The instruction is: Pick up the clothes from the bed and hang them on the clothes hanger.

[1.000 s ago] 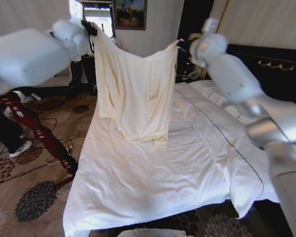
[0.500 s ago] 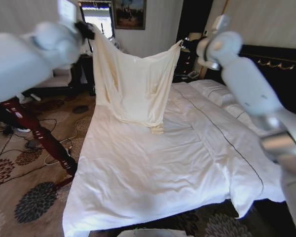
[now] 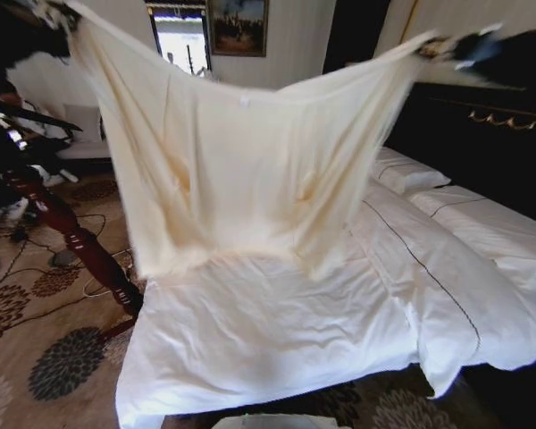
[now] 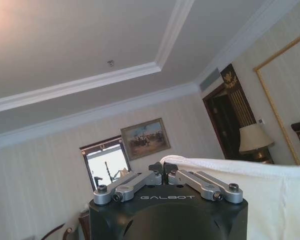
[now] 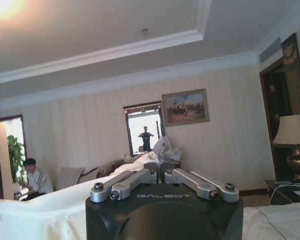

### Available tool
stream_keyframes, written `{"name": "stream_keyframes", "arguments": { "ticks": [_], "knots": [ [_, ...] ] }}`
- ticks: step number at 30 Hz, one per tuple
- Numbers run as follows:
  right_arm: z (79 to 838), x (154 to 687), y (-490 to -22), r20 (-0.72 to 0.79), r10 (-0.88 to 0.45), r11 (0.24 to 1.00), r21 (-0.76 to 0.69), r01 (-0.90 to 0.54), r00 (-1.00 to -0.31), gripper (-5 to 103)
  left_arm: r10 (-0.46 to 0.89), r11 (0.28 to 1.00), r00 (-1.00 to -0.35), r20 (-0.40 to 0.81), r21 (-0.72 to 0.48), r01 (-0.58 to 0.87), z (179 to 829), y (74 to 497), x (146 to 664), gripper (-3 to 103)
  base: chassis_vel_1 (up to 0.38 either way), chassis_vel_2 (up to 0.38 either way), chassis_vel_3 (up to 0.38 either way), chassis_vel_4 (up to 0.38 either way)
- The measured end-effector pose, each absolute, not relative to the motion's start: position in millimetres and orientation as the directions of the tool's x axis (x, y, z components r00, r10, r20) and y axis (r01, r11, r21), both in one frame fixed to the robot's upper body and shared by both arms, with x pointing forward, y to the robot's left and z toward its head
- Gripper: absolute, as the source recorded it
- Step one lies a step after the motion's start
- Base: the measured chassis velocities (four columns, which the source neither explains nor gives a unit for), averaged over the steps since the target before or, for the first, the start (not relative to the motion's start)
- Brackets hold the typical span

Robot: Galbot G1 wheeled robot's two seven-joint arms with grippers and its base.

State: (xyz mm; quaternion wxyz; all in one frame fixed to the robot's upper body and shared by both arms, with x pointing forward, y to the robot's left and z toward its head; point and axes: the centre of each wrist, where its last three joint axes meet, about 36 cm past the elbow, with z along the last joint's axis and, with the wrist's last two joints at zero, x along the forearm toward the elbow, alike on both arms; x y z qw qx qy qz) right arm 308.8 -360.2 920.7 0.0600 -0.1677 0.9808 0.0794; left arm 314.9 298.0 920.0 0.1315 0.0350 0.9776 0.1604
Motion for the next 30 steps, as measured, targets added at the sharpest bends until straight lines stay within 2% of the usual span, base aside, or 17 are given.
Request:
{"name": "stream_keyframes", "arguments": {
  "ticks": [8, 10, 13, 15, 17, 21, 22, 23, 25, 30],
  "knots": [
    [915, 311, -359, -0.122, -0.299, 0.938, 0.146, -0.315, -0.946, 2, 0.095, 0.933, -0.978, -0.185, 0.36, 0.022, 903, 297, 328, 1, 0.0, 0.0, 0.0, 0.0],
    [897, 323, -355, -0.096, -0.28, 0.946, 0.14, -0.291, -0.955, 2, 0.078, 0.925, -0.987, -0.139, 0.379, 0.02, 881, 299, 334, 1, 0.0, 0.0, 0.0, 0.0],
    [835, 375, -339, 0.018, -0.285, 0.945, 0.172, -0.278, -0.958, 2, 0.02, 0.918, -0.999, -0.036, 0.396, 0.004, 822, 310, 343, 1, 0.0, 0.0, 0.0, 0.0],
    [813, 389, -334, 0.048, -0.283, 0.946, 0.177, -0.271, -0.958, 2, 0.001, 0.914, -1.0, -0.014, 0.407, -0.005, 804, 315, 350, 1, 0.0, 0.0, 0.0, 0.0],
    [761, 418, -322, 0.116, -0.271, 0.949, 0.2, -0.245, -0.956, 2, -0.045, 0.904, -0.998, 0.044, 0.427, -0.022, 748, 336, 365, 1, 0.0, 0.0, 0.0, 0.0],
    [694, 457, -311, 0.211, -0.23, 0.96, 0.207, -0.187, -0.95, 2, -0.1, 0.936, -0.975, 0.199, 0.351, -0.025, 657, 362, 381, 1, 0.0, 0.0, 0.0, 0.0],
    [694, 457, -311, 0.211, -0.23, 0.96, 0.207, -0.187, -0.95, 2, -0.1, 0.936, -0.975, 0.199, 0.351, -0.025, 657, 362, 381, 1, 0.0, 0.0, 0.0, 0.0],
    [669, 471, -307, 0.252, -0.221, 0.963, 0.207, -0.171, -0.942, 2, -0.116, 0.956, -0.962, 0.248, 0.292, -0.039, 623, 362, 391, 1, 0.0, 0.0, 0.0, 0.0],
    [640, 489, -300, 0.297, -0.216, 0.966, 0.207, -0.158, -0.93, 2, -0.112, 0.975, -0.955, 0.274, 0.216, -0.052, 589, 345, 413, 1, 0.0, 0.0, 0.0, 0.0],
    [585, 525, -282, 0.351, -0.194, 0.971, 0.201, -0.129, -0.916, 2, -0.088, 0.985, -0.956, 0.281, 0.169, -0.041, 547, 308, 460, 1, 0.0, 0.0, 0.0, 0.0]
  ]
}}
